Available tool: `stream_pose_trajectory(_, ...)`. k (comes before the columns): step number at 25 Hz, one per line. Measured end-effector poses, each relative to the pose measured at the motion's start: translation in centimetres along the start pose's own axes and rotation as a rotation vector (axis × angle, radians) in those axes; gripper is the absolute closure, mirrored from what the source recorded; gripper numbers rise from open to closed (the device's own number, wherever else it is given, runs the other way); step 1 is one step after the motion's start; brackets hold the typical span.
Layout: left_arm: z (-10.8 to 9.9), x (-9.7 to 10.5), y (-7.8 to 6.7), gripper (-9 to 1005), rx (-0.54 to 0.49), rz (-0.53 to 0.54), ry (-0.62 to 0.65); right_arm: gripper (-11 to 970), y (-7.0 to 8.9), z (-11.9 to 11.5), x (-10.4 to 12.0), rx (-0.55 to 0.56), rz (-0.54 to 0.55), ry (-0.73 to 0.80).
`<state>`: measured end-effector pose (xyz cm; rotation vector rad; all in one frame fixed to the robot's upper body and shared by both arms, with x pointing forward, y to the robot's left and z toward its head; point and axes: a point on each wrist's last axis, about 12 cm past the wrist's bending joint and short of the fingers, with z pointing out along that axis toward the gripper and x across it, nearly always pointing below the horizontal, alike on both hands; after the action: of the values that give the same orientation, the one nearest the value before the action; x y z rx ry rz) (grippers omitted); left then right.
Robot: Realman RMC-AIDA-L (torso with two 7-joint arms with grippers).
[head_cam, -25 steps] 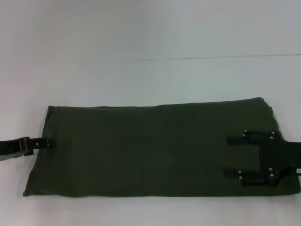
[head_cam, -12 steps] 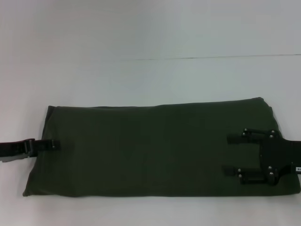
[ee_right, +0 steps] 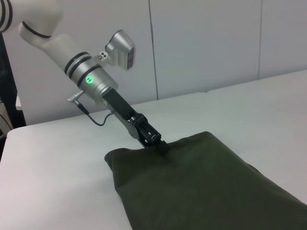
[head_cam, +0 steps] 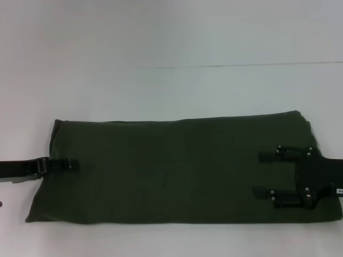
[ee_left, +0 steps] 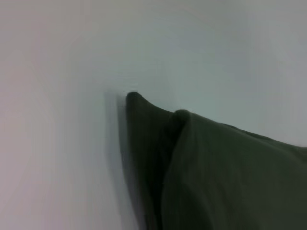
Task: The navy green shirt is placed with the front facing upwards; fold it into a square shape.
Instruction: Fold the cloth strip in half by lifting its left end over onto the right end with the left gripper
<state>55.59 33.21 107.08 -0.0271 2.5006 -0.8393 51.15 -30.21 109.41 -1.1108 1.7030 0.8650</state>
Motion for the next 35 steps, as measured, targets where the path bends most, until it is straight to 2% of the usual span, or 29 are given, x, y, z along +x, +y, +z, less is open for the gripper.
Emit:
stream_pose_trajectory(11, 0.5, -0.2, -1.0, 122, 0.044, 0.023, 0.033, 123, -0.1, 0.0, 0.1, 0.01, 0.015, 0.006)
stream_pose_trajectory(14, 0.8, -0.2, -1.5, 124, 0.055, 0.058, 0.055, 123, -0.1, -0.1, 0.1, 0.011, 0.015, 0.006)
stream_pose_trajectory(20, 1.1, -0.3, -1.8, 330, 0.048, 0.08, 0.057, 123, -0.1, 0.0, 0.1, 0.011, 0.015, 0.005)
stream_pose_trajectory(23, 0.9, -0.5, -1.8, 546, 0.044, 0.085, 0.052, 123, -0.1, 0.0, 0.0, 0.011, 0.016, 0.004)
stream_pose_trajectory(28, 0.9, -0.5, -1.8, 785, 0.044, 0.087, 0.052, 124, -0.2, 0.0, 0.0, 0.012, 0.015, 0.004)
stream_pose_trajectory(35, 1.0, -0.6, -1.8, 888, 0.041, 0.089, 0.053, 124, -0.2, 0.1, -0.1, 0.011, 0.013, 0.003)
